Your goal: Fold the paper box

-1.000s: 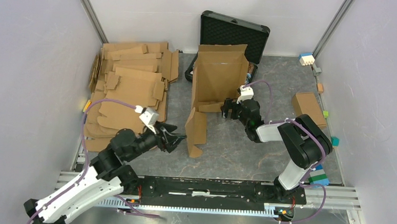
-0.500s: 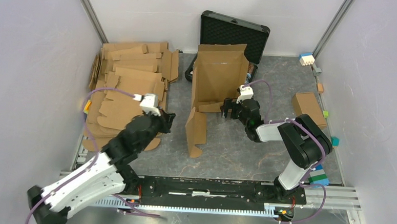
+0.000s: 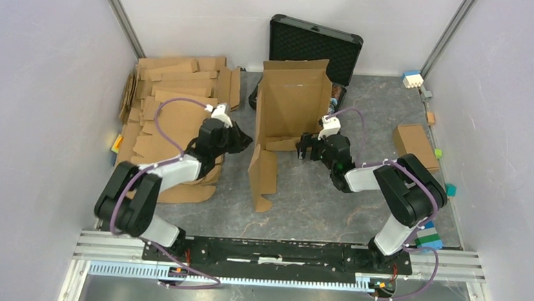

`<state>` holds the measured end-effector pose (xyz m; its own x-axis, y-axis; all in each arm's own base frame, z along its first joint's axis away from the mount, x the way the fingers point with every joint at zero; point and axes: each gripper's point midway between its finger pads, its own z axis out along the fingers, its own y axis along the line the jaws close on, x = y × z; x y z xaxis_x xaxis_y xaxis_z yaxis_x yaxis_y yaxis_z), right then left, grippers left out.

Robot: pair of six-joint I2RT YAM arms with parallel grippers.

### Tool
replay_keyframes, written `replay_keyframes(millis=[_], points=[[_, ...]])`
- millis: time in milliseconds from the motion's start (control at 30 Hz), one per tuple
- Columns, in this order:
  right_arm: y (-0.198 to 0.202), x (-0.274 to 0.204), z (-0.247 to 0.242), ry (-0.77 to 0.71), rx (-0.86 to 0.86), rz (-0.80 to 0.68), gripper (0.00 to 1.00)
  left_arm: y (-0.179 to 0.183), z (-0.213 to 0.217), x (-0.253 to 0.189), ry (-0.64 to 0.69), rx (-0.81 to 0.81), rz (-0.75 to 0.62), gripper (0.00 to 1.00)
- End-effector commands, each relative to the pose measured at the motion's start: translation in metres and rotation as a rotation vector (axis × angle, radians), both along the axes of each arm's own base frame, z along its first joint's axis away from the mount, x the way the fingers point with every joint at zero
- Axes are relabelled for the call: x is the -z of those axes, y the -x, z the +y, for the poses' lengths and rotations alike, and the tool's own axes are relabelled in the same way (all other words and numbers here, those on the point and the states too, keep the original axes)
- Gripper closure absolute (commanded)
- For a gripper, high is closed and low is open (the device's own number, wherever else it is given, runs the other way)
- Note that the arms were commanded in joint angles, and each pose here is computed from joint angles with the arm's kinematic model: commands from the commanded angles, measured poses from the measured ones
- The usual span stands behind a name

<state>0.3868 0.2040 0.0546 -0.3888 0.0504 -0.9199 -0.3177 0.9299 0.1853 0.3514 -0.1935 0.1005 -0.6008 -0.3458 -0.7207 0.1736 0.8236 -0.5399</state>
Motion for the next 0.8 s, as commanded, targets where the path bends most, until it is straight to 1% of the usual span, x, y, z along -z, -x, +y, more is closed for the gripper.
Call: replay_keyframes(millis=[0, 133, 200, 433, 767], points=[[-0.003, -0.028, 0.008, -0.036, -0.032, -0.095, 0.02, -0.027, -0.031, -0.024, 0.127, 0.073, -0.076, 0.77], [-0.003, -0.030, 0.008, -0.042, -0.036, -0.108, 0.02, -0.040, -0.026, -0.002, 0.040, 0.049, -0.017, 0.77], [-0.003, -0.029, 0.008, -0.044, -0.036, -0.111, 0.02, -0.047, -0.027, 0.006, 0.027, 0.047, 0.007, 0.77], [-0.003, -0.028, 0.010, -0.037, -0.048, -0.115, 0.02, -0.049, -0.044, 0.034, 0.051, 0.115, 0.094, 0.78], [-0.005, -0.031, 0.020, -0.039, -0.074, -0.122, 0.02, -0.040, -0.064, 0.041, 0.062, 0.183, 0.130, 0.78]])
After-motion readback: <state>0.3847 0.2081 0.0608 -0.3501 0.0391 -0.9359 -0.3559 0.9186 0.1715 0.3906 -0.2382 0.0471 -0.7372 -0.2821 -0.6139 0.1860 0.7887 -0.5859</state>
